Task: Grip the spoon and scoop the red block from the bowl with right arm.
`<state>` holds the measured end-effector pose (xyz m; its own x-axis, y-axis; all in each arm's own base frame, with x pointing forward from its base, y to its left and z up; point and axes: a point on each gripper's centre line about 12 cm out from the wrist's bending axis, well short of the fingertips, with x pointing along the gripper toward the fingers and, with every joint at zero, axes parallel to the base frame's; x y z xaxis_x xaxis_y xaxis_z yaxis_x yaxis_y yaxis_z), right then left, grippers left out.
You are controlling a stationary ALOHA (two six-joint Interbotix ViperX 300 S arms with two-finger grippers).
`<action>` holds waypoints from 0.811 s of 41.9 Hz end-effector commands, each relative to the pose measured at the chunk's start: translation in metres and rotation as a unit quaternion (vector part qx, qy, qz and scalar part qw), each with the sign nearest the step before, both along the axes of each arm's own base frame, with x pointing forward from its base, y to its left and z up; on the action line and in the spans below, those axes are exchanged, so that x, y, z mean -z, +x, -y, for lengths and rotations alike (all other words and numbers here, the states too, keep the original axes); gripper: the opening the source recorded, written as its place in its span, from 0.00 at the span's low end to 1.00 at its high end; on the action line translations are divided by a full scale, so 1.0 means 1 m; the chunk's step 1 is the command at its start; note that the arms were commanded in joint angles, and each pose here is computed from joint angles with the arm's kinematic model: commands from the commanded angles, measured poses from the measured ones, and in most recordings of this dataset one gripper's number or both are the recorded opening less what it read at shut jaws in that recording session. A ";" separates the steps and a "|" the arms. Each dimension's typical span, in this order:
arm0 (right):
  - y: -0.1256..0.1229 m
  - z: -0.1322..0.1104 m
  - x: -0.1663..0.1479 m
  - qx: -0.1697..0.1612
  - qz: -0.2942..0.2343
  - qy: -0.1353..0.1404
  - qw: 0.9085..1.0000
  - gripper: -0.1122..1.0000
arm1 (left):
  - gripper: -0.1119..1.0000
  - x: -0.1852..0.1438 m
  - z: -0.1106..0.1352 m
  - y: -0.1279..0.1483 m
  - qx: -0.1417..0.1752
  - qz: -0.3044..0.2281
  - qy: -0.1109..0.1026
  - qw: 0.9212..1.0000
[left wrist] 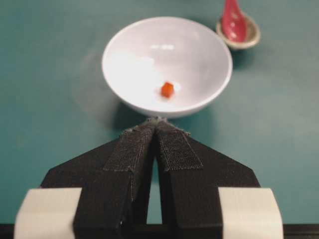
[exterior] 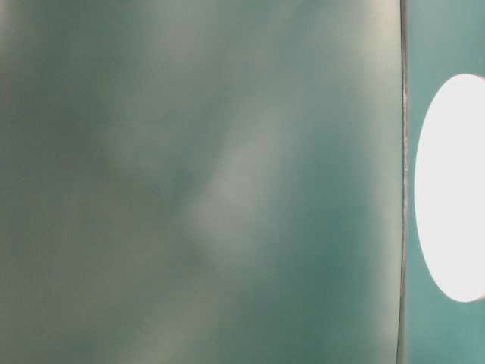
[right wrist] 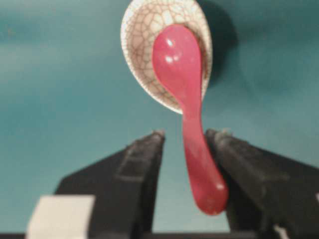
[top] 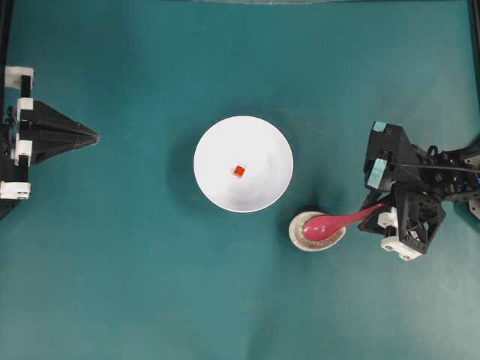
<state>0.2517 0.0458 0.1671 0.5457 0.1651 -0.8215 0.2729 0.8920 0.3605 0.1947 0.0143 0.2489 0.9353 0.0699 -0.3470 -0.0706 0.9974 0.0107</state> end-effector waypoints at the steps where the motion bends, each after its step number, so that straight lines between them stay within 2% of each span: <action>1: 0.002 0.000 -0.003 -0.017 0.009 -0.017 1.000 0.53 | 0.11 -0.006 -0.001 0.003 -0.002 0.009 0.001 1.000; 10: -0.002 0.002 -0.004 -0.036 -0.011 -0.040 0.998 0.61 | 0.11 -0.006 -0.001 0.003 -0.002 0.009 0.001 1.000; 15: -0.002 0.003 -0.003 -0.040 -0.011 -0.048 0.998 0.66 | 0.11 -0.006 -0.001 0.003 -0.002 0.010 0.001 1.000; 20: -0.002 0.006 -0.003 -0.051 -0.003 -0.068 0.996 0.68 | 0.11 -0.006 -0.001 0.003 -0.002 0.009 0.001 1.000; 26: 0.000 0.000 -0.001 -0.089 0.042 -0.101 0.990 0.68 | 0.11 -0.005 -0.001 0.002 -0.002 0.008 0.000 1.000; 34: -0.007 -0.007 0.013 -0.099 0.108 -0.093 0.985 0.68 | 0.11 -0.005 0.000 0.002 -0.001 0.007 -0.001 1.000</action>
<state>0.2432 0.0497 0.1511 0.6293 0.1249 -0.7671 0.0480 0.9789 0.1987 0.1949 0.0143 0.2486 0.9348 0.0696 -0.3484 -0.0714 0.9974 0.0078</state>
